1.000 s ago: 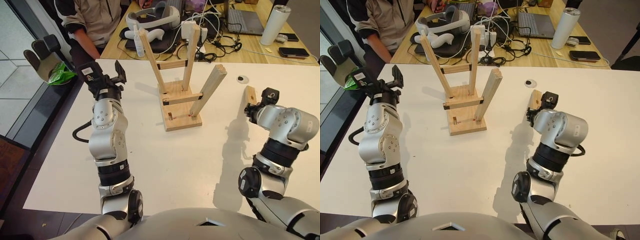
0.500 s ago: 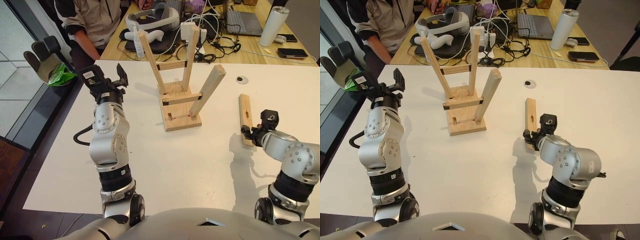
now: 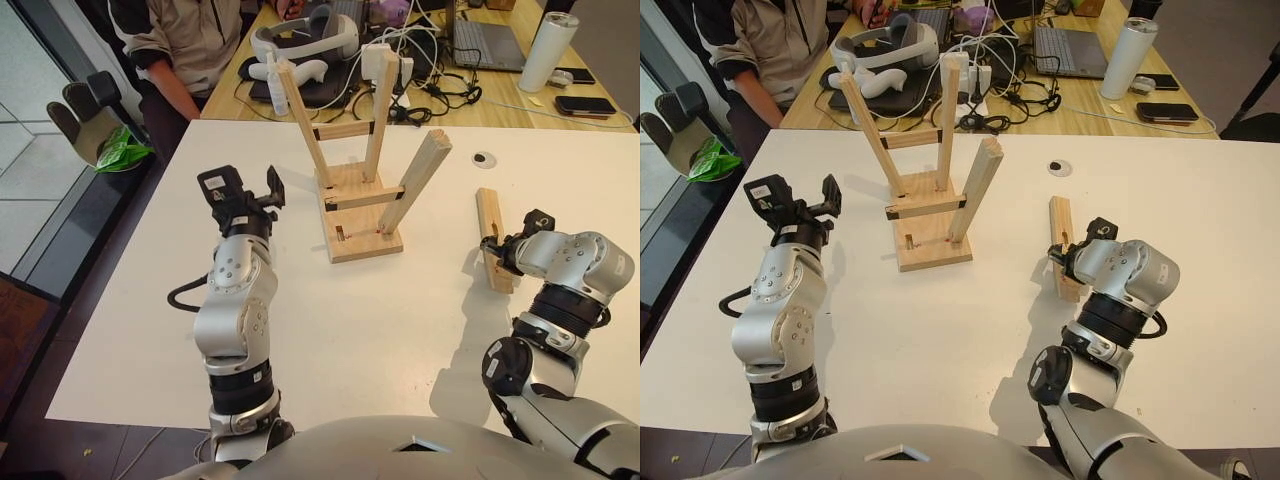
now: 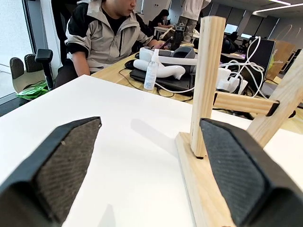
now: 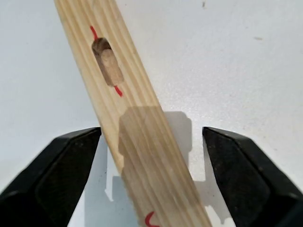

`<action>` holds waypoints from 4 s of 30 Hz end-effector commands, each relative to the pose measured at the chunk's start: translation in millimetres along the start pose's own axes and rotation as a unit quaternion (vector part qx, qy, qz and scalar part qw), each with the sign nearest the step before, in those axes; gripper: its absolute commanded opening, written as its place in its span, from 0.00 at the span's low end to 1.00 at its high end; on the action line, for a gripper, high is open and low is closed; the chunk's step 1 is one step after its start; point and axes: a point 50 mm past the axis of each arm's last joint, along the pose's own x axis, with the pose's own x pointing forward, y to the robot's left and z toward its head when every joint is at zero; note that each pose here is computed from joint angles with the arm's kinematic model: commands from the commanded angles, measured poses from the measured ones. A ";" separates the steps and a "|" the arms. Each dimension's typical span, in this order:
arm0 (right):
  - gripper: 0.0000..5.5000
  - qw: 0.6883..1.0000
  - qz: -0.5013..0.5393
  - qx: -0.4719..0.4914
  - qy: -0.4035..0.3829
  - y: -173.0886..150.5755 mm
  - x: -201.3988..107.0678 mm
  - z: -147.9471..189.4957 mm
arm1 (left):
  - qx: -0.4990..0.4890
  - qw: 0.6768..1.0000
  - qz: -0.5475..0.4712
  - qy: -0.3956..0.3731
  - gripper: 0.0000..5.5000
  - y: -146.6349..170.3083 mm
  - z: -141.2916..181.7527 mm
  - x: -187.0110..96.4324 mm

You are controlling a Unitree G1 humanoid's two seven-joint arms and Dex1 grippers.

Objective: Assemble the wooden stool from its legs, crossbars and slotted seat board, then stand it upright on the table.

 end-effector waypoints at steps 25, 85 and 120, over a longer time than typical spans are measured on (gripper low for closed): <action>0.39 0.808 0.276 -0.174 -0.491 83.7 -122.1 111.1 | -0.064 0.977 -0.145 -0.142 0.70 28.6 132.3 34.8; 0.38 0.510 0.542 -0.526 -0.411 139.3 -184.0 1.9 | -0.078 0.841 -0.530 -0.079 0.22 -55.7 167.9 -11.7; 0.79 0.777 0.326 -0.123 -0.524 86.9 -157.2 142.4 | -0.065 0.994 -0.052 -0.075 0.19 46.1 117.0 27.5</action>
